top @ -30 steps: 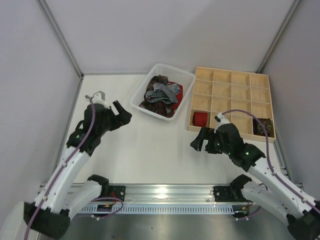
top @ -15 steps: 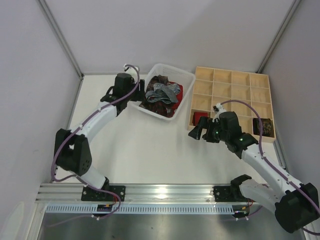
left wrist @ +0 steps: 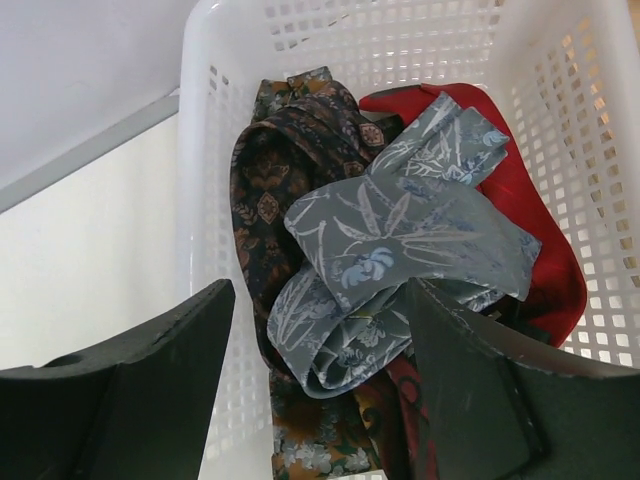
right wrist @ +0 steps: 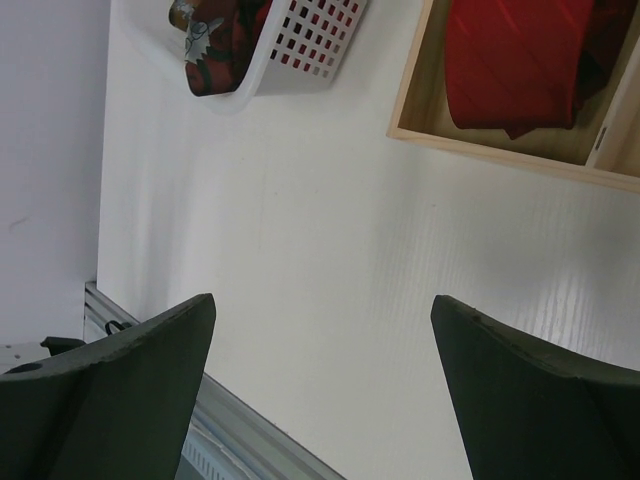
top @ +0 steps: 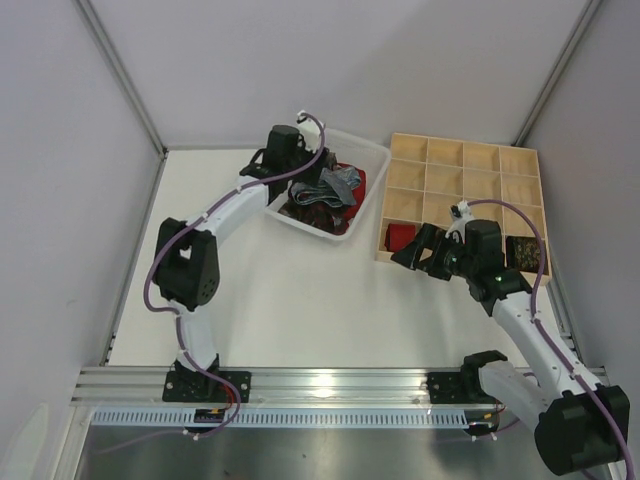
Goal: Roll the ties
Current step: Grab a tie with the left arm
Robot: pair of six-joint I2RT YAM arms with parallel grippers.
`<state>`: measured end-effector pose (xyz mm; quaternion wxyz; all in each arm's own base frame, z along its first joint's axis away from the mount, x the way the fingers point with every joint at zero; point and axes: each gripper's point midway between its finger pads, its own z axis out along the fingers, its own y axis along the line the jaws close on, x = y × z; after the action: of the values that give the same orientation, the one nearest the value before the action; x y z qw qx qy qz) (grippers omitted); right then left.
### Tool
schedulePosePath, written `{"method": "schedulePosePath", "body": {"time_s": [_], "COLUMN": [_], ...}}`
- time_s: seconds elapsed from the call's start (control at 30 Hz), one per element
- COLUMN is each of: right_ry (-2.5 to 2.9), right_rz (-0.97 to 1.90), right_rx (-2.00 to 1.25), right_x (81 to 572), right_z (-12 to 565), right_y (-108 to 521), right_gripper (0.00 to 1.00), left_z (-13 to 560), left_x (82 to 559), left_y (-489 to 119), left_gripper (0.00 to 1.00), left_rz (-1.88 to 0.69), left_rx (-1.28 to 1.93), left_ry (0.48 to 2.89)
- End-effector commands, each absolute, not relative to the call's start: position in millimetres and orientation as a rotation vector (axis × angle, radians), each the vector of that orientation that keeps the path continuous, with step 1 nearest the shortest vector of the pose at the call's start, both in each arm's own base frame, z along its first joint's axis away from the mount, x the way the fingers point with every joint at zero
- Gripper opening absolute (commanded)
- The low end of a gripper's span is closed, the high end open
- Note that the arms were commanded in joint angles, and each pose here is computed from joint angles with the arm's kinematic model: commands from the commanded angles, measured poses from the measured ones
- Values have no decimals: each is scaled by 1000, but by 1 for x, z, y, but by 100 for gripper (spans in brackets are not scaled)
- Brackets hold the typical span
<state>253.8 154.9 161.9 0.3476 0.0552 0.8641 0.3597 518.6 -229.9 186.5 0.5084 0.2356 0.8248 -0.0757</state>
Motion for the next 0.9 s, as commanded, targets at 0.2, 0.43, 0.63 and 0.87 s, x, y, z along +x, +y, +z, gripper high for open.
{"method": "schedulePosePath", "body": {"time_s": [0.2, 0.43, 0.63, 0.87], "right_ry": [2149, 2158, 2159, 2164], "right_rz": [995, 1020, 1025, 1027], "right_rx": [81, 89, 86, 88], "right_x": [245, 242, 240, 239], "right_z": [188, 184, 183, 181], "right_y": [158, 160, 161, 160], "right_gripper": [97, 97, 97, 97], "left_z": [189, 173, 158, 140], "left_x": [505, 488, 486, 496], "left_y": [-251, -218, -199, -195], "left_gripper": [75, 63, 61, 58], "left_rz": [-117, -6, 86, 111], "left_rx": [625, 467, 441, 419], "left_ry": [1960, 2072, 2147, 2195]}}
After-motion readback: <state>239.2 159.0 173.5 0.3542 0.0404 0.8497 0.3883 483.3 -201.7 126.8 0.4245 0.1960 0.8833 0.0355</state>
